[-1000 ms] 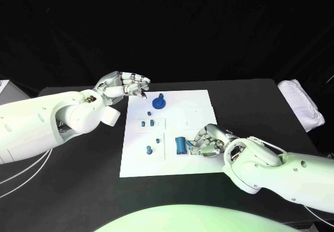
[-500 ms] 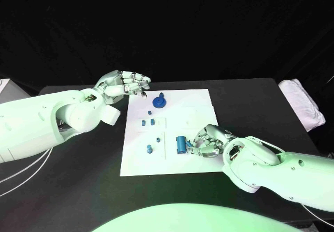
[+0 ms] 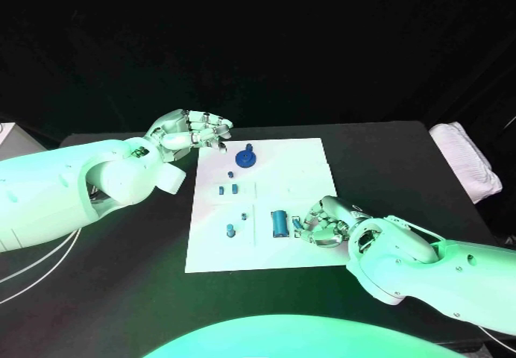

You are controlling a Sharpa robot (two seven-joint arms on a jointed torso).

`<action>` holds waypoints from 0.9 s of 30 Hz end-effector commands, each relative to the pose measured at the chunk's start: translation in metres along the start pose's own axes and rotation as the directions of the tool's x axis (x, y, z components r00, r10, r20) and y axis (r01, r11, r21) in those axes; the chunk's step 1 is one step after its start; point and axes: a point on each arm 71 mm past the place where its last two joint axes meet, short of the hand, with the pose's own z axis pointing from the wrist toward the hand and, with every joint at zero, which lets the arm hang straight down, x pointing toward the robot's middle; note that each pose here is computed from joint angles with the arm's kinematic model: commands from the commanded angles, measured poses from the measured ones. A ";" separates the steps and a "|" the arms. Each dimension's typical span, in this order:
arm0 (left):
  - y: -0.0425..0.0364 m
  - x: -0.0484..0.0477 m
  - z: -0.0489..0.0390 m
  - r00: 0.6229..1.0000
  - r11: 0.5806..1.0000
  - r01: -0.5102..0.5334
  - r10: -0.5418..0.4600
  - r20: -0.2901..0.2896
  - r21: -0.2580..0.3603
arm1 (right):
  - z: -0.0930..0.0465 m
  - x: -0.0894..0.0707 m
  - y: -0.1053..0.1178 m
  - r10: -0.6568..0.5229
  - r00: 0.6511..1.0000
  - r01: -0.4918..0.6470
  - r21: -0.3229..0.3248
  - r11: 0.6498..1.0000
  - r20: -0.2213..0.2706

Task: Assemble the parts on the task board

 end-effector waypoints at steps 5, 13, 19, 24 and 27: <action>-0.0006 0.0021 0.0005 1.000 1.000 0.009 -0.009 -0.020 0.003 | -0.004 -0.006 0.002 0.006 0.996 -0.003 -0.044 0.999 0.088; -0.0005 0.0022 0.0005 1.000 1.000 0.009 -0.009 -0.021 0.002 | -0.002 -0.005 -0.001 0.004 0.998 -0.003 -0.023 1.000 0.056; -0.0003 0.0026 0.0007 1.000 1.000 0.010 -0.010 -0.024 -0.001 | 0.000 -0.002 -0.002 -0.012 1.000 0.012 -0.005 1.000 0.021; -0.0002 0.0022 0.0003 1.000 1.000 0.010 -0.010 -0.023 -0.003 | 0.002 0.001 -0.005 -0.038 0.999 0.038 0.017 0.999 -0.026; -0.0002 0.0024 0.0005 1.000 1.000 0.010 -0.010 -0.023 -0.003 | 0.003 0.001 -0.005 -0.041 0.999 0.041 0.020 0.999 -0.033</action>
